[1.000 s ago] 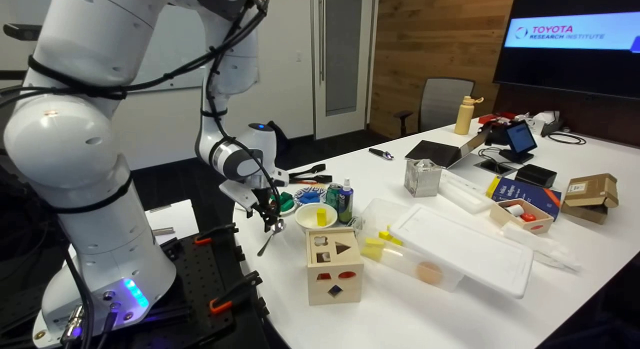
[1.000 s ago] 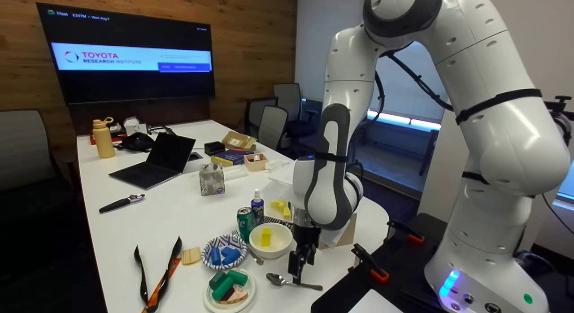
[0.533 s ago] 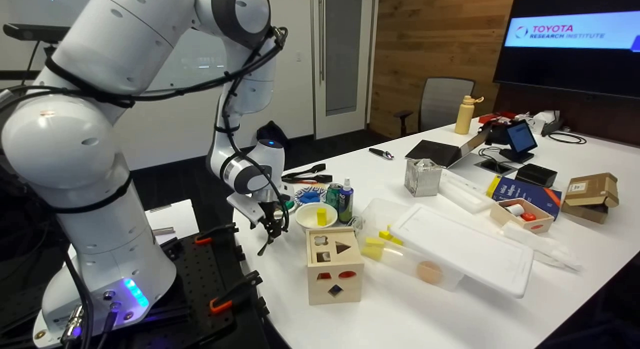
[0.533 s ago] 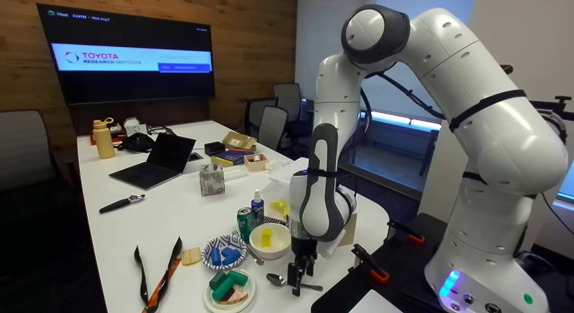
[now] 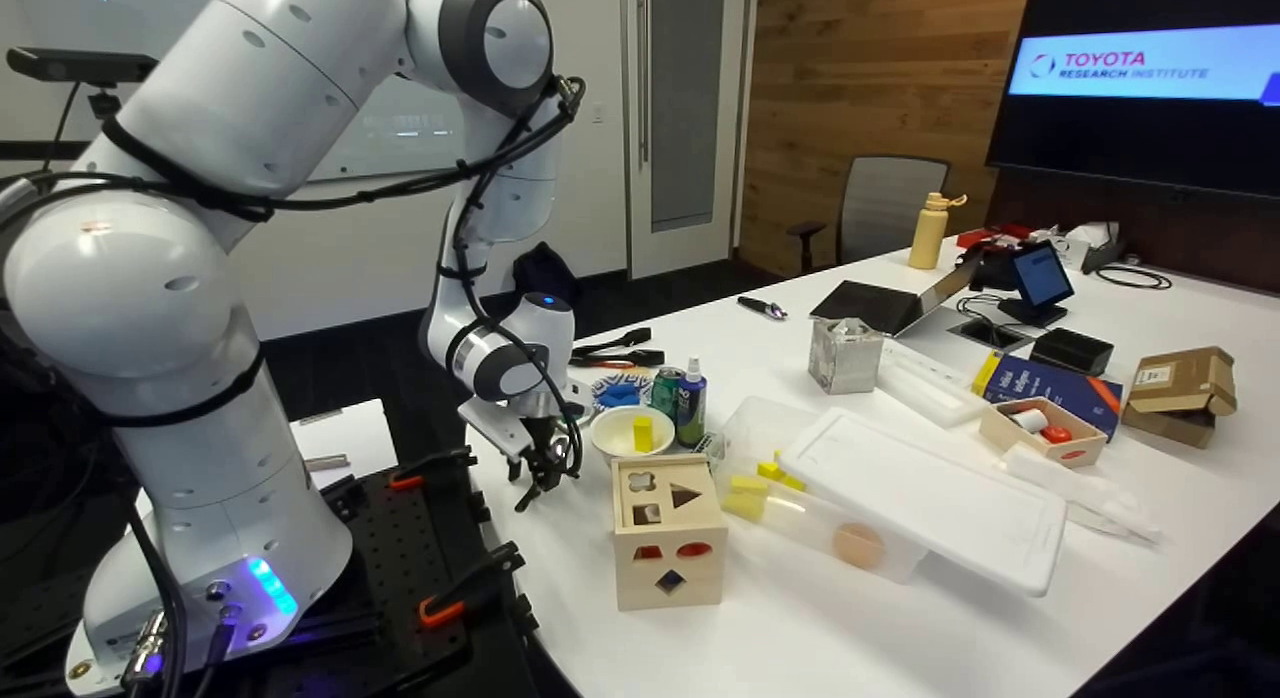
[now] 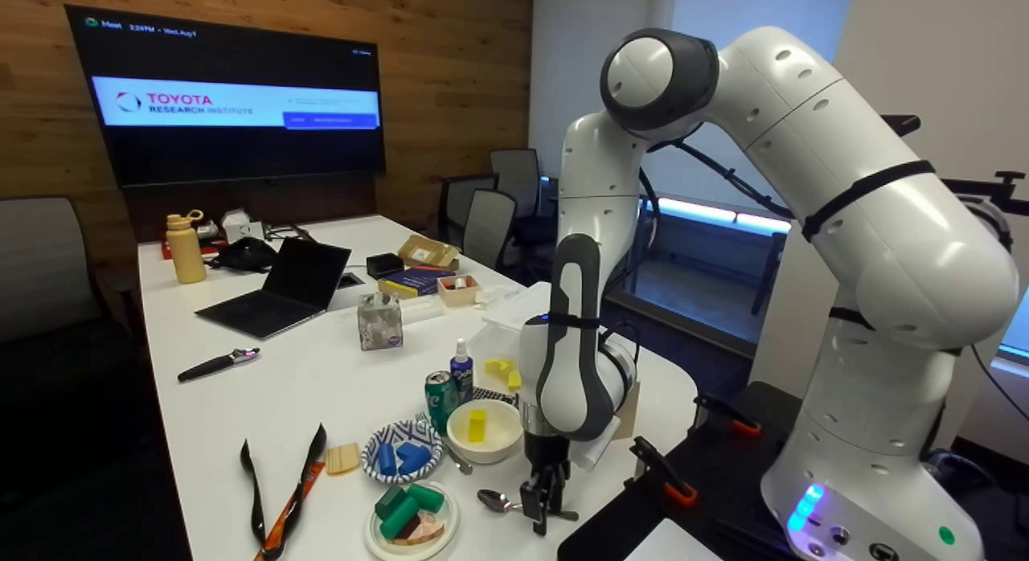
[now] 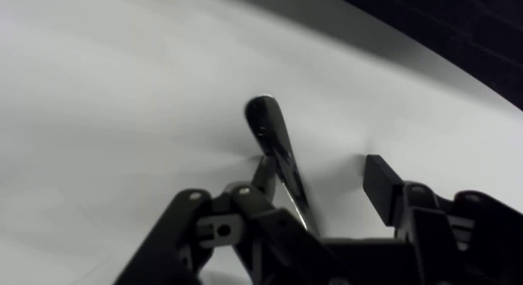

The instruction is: Use the spoon to stir the bowl

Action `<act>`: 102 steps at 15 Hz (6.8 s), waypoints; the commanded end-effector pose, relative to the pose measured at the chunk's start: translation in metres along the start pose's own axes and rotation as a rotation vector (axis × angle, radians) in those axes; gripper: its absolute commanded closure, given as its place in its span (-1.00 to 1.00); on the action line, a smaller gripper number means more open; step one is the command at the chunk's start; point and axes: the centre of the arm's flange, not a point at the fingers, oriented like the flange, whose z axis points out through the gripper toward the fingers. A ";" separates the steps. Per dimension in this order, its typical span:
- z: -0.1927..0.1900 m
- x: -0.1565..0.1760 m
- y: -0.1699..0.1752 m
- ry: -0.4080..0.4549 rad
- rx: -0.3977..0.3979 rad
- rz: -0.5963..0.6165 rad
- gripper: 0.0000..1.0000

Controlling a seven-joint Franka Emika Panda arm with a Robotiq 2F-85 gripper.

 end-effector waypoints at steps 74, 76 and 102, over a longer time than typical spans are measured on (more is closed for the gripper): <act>-0.068 0.135 0.090 -0.393 0.005 0.365 0.33; -0.072 0.135 0.089 -0.393 -0.002 0.367 0.64; -0.095 0.122 0.071 -0.439 0.179 0.252 0.91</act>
